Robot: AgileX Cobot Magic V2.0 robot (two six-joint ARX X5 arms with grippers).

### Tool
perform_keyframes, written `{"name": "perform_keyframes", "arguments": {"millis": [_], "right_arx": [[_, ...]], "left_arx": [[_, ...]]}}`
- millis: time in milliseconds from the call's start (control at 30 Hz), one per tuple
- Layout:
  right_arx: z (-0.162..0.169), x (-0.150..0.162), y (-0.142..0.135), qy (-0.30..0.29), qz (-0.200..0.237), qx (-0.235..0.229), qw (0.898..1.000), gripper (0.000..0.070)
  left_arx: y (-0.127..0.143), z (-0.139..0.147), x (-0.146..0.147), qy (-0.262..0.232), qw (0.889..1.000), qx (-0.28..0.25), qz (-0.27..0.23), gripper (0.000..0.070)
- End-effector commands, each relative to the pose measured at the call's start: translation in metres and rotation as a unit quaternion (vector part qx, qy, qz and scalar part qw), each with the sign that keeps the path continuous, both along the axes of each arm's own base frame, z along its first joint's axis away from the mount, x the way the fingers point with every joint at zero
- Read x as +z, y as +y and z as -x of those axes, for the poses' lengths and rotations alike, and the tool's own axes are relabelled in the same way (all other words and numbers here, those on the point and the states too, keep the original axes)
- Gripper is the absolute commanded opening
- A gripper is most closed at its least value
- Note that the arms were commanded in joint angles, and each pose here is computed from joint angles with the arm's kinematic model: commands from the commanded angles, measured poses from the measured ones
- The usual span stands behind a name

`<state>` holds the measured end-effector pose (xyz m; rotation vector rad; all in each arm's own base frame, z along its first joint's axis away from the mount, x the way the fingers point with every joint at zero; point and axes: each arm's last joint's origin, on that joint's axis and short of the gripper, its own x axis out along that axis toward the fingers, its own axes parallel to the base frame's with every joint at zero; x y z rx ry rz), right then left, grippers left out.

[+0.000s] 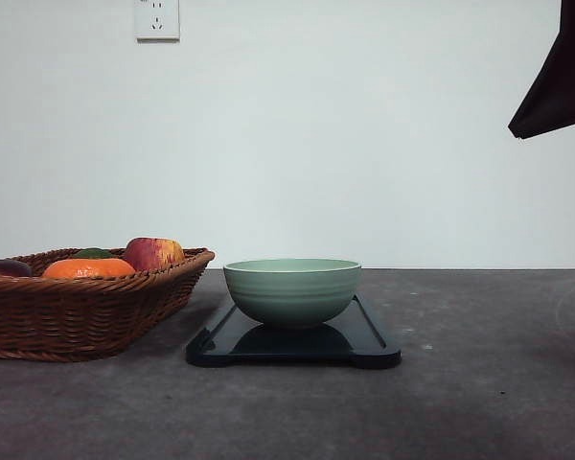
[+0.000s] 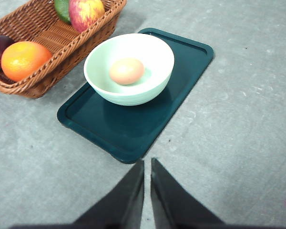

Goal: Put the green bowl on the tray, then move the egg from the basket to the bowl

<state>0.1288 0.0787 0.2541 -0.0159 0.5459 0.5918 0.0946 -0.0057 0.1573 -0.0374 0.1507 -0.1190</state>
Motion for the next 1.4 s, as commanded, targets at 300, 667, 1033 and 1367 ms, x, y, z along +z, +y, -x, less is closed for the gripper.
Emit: {"name": "perform_keyframes", "arguments": {"millis": [300, 667, 1033, 1367], "right_arx": [[-0.001, 0.002, 0.001, -0.008, -0.001, 0.004, 1.000, 0.0015], [0.007, -0.009, -0.020, -0.070, 0.064, -0.083, 0.992, 0.0016], [0.026, -0.065, -0.060, -0.221, 0.010, -0.191, 0.956, 0.0016], [0.032, -0.097, -0.070, -0.227, 0.016, -0.243, 0.943, 0.0016]], "left_arx": [[0.000, -0.001, -0.007, 0.012, 1.000, -0.003, -0.007, 0.0000], [0.000, -0.001, -0.007, 0.012, 1.000, -0.003, -0.007, 0.0000], [0.000, -0.001, -0.007, 0.012, 1.000, -0.003, -0.007, 0.0000], [0.000, -0.001, -0.007, 0.012, 1.000, -0.003, -0.007, 0.0000]]}}
